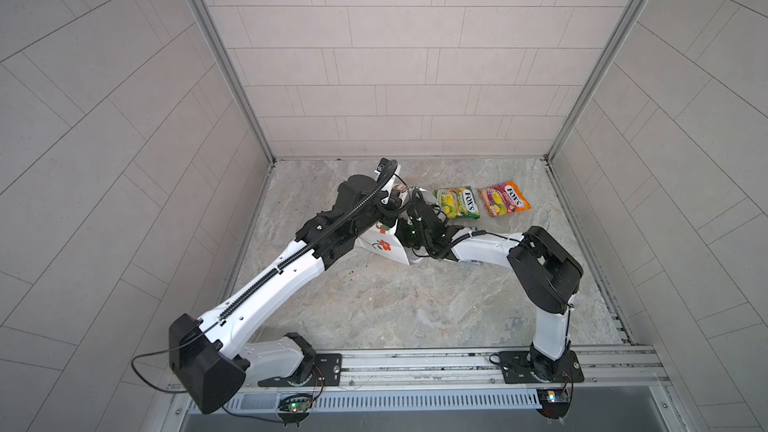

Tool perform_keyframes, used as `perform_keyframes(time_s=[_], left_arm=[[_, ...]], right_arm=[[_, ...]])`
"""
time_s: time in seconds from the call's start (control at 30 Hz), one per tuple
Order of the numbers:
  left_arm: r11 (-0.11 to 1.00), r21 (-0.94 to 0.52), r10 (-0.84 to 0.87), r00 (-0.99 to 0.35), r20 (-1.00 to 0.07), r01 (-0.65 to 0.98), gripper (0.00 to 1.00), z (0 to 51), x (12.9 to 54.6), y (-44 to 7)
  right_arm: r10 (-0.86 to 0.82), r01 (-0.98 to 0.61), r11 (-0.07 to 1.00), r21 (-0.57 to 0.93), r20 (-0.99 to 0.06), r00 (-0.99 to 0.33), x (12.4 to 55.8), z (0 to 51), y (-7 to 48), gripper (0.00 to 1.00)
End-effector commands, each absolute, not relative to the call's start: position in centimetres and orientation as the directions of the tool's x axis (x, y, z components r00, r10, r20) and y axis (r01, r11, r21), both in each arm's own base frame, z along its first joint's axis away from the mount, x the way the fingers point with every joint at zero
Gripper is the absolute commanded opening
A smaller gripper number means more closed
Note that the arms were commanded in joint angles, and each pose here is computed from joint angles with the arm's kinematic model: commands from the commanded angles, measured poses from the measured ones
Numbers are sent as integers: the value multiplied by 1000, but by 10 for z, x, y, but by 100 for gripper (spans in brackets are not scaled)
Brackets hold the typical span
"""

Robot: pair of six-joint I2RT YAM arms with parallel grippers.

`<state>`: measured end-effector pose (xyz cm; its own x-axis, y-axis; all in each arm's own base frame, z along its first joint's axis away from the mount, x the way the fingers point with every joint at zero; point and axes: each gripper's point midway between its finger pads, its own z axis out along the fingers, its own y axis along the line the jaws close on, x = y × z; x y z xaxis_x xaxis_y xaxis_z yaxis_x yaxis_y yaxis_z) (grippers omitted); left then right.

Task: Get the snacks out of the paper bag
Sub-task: 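Reach into the bag and grasp the green Spring Tea packet with the right gripper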

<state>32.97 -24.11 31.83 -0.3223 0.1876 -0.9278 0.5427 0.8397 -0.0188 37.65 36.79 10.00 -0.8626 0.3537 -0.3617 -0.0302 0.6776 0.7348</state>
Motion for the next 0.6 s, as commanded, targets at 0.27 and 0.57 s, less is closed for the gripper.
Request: perform_keyframes(time_s=[0.27,0.57], left_arm=[[860,31,226,-325,-919,510,0,312,336,-236],[867,48,240,-331,-913,495,0,307,339,-234]], right_arm=[[255,-141,764,630,-495,-830,361,136,339,0],[188,-219,768,602,-539,-821,354,158,322,0]])
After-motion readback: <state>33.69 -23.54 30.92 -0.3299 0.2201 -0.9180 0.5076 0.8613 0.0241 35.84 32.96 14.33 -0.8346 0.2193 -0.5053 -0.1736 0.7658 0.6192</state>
